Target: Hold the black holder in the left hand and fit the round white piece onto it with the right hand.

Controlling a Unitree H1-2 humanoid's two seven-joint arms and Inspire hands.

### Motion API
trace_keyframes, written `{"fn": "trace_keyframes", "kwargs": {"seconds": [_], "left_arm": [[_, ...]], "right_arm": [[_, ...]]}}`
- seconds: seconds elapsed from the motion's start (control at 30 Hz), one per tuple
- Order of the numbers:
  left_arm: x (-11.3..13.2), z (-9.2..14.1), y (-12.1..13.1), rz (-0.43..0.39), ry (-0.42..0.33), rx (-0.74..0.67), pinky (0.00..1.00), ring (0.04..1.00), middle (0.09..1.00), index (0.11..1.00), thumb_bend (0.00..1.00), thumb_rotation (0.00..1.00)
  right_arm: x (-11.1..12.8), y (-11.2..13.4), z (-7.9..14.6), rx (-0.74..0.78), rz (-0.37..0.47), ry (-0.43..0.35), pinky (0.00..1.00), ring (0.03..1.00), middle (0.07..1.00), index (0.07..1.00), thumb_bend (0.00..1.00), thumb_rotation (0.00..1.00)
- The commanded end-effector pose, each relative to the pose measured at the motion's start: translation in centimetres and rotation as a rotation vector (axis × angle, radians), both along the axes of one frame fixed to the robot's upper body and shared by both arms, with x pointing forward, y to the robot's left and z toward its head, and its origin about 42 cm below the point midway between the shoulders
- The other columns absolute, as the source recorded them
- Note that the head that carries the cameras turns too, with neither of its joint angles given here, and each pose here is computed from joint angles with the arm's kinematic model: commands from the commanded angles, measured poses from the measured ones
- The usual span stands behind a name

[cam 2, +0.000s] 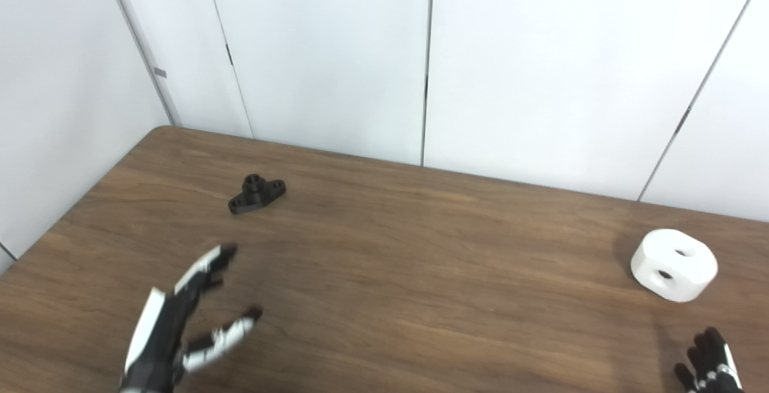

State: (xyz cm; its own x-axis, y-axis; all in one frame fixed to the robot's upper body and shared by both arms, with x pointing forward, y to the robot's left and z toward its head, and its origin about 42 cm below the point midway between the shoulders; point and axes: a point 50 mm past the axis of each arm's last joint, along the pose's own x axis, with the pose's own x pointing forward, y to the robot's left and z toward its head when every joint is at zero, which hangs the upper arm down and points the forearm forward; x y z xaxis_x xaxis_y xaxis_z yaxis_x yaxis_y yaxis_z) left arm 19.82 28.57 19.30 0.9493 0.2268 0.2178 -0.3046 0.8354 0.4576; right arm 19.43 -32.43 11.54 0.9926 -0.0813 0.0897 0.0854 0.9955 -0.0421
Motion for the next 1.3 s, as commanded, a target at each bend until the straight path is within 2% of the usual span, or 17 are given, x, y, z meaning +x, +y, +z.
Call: {"fn": "trace_keyframes", "kwargs": {"seconds": [0.0, 0.1, 0.2, 0.33, 0.57, 0.7, 0.83, 1.27], "left_arm": [[0.7, 2.1, 0.3, 0.014, -0.055, 0.062, 0.91, 0.927, 0.912, 0.895, 0.69, 0.13], [2.2, 3.2, 1.3, 0.048, -0.044, 0.109, 0.91, 0.929, 0.928, 0.900, 0.72, 0.16], [3.3, 3.9, 2.2, 0.096, 0.006, 0.180, 0.83, 0.898, 0.919, 0.901, 0.79, 0.26], [4.3, 4.6, 3.0, 0.115, 0.046, 0.248, 0.89, 0.949, 0.950, 0.918, 0.86, 0.31], [6.4, 5.3, 4.4, 0.178, 0.073, 0.390, 0.87, 0.959, 0.958, 0.914, 0.88, 0.41], [7.9, 5.4, 5.4, 0.207, 0.095, 0.458, 0.94, 0.977, 0.958, 0.917, 0.88, 0.46], [9.3, 5.2, 6.3, 0.230, 0.111, 0.529, 1.00, 0.968, 0.949, 0.906, 0.88, 0.48], [14.1, 3.8, 8.9, 0.276, 0.228, 0.626, 1.00, 0.979, 0.940, 0.847, 0.93, 0.51]], "right_arm": [[-3.5, -1.1, -1.7, -0.027, 0.000, 0.102, 1.00, 1.000, 1.000, 1.000, 0.59, 1.00], [-3.4, -1.1, -1.7, -0.022, 0.006, 0.103, 1.00, 1.000, 1.000, 1.000, 0.61, 1.00], [-3.4, -1.2, -1.7, -0.004, 0.007, 0.103, 1.00, 1.000, 1.000, 1.000, 0.60, 1.00], [-3.5, -1.3, -1.6, 0.002, 0.008, 0.102, 1.00, 0.993, 0.993, 1.000, 0.58, 1.00], [-3.5, -1.2, -1.6, -0.007, 0.016, 0.096, 1.00, 0.981, 0.988, 1.000, 0.58, 1.00], [-3.5, -1.2, -1.6, -0.010, 0.022, 0.097, 1.00, 0.978, 0.988, 1.000, 0.58, 1.00], [-3.5, -1.1, -1.6, -0.012, 0.026, 0.101, 1.00, 0.977, 0.988, 1.000, 0.58, 1.00], [-3.8, -1.1, -1.5, -0.009, 0.028, 0.109, 1.00, 0.965, 0.976, 1.000, 0.55, 1.00]]}}
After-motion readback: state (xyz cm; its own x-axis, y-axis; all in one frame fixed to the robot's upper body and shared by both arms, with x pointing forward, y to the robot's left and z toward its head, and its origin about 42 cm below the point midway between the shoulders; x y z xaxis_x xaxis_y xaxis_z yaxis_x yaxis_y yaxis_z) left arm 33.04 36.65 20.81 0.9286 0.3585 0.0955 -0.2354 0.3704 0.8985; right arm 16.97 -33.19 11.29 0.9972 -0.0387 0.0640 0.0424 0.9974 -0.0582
